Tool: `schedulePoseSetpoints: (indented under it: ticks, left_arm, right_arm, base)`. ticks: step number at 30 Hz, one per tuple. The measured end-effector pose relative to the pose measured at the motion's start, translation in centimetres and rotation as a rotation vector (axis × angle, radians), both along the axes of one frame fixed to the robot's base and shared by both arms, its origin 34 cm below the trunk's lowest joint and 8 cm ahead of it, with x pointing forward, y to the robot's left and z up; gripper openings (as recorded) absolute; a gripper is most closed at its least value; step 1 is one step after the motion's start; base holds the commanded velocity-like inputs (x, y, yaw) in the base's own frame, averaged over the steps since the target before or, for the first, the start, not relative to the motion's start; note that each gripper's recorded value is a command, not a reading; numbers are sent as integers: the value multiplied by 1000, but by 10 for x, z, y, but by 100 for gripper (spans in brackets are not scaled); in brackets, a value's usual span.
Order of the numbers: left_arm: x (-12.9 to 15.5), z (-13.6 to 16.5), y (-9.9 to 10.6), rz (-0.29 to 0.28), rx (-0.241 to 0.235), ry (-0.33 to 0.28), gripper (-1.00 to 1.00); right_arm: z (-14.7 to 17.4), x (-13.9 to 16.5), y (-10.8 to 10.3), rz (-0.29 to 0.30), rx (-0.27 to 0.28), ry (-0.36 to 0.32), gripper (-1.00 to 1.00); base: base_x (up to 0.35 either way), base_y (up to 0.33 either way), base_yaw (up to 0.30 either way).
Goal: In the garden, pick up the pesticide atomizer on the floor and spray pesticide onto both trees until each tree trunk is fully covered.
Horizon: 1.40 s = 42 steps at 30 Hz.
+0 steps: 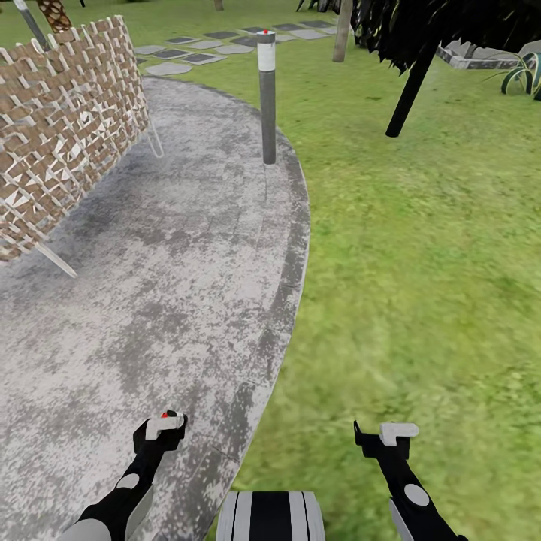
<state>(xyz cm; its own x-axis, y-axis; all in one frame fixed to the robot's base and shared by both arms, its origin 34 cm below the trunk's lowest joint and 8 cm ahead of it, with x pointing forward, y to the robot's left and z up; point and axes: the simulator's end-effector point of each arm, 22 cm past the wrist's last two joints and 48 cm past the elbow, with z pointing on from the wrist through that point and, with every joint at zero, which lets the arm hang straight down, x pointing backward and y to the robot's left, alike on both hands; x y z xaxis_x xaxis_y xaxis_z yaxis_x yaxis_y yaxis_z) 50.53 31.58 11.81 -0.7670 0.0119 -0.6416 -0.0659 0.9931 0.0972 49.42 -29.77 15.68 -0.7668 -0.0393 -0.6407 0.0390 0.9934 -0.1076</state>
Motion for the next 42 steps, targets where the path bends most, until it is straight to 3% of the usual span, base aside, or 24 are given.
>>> schedulePoseSetpoints:
  ticks: [2,3,35,42]
  left_arm:
    - [0,0,0,1,0,-1,100]
    - [0,0,0,1,0,-1,-100]
    - [4,2,0,-3,2,-10,-100]
    - [15,15,0,-4,1,-37,-100]
  right_arm:
    - [0,0,0,0,0,0,100]
    - [0,0,0,0,0,0,100]
    - [-1,-1,0,0,0,3,100]
    - [12,8,1,2,0,-26,100]
  base:
    - [0,0,0]
    - [0,0,0]
    - [0,0,0]
    - [0,0,0]
